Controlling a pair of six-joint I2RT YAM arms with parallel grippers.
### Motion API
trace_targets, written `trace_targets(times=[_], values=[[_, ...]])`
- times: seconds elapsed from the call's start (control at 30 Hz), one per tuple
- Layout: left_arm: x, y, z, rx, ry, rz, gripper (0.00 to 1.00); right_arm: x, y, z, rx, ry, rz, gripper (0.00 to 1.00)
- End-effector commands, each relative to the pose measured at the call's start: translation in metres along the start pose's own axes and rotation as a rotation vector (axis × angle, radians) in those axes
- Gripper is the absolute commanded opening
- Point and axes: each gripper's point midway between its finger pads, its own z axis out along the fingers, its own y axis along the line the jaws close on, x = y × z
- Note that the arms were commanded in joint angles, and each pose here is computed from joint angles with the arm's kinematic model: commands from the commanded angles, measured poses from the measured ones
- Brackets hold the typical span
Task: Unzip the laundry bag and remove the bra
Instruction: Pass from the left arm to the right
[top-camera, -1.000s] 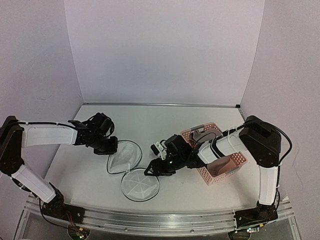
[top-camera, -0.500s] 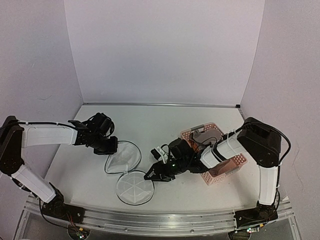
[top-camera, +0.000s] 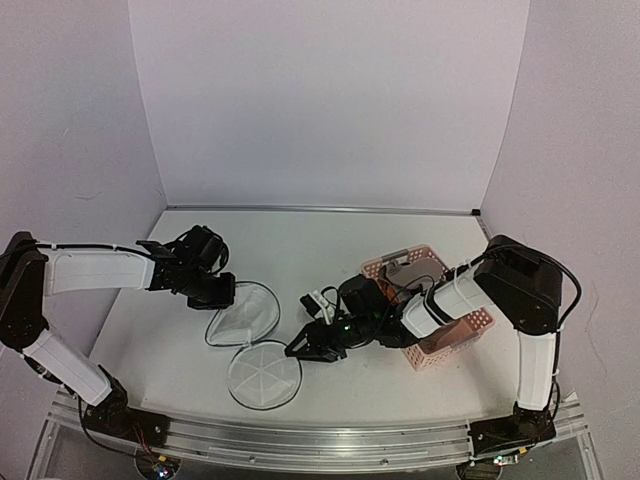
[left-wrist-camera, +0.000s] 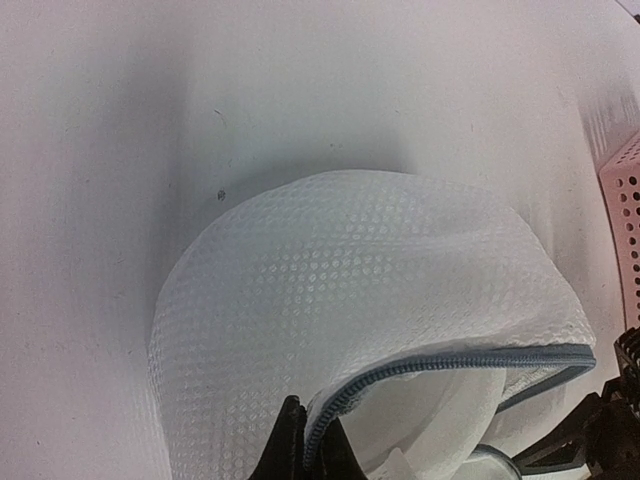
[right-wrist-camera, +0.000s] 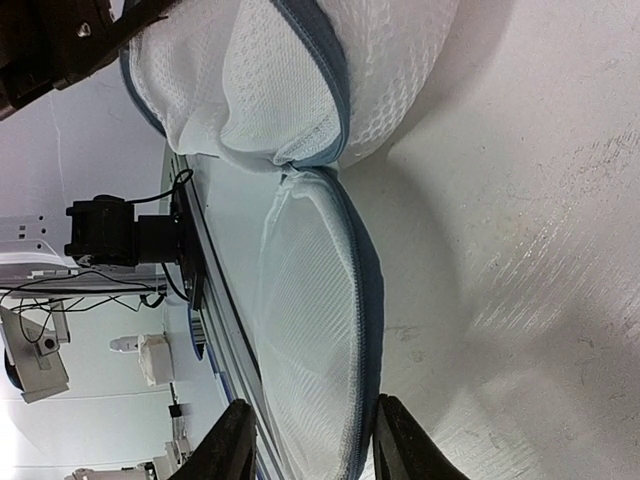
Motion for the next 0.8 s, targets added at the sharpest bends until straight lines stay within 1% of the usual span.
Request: trace_targets(times=[0.0,0.47,0.77], values=[[-0.017,-0.012,-0.01,0.047,-0.054,-0.01,0.0,-0.018,0.02,0.003,-0.049,-0.043,-0.031,0.4],[-0.009,-0.01,-0.007,0.069,-0.048,-0.033,0.0,-0.017,0.008,0.026,-0.029,-0.004,-0.001,0.31],[-0.007,-0.008,-0.009,0.079,-0.051,-0.04,0.0,-0.012,-0.006,0.04,0.003,0.039,0.04,0.29]])
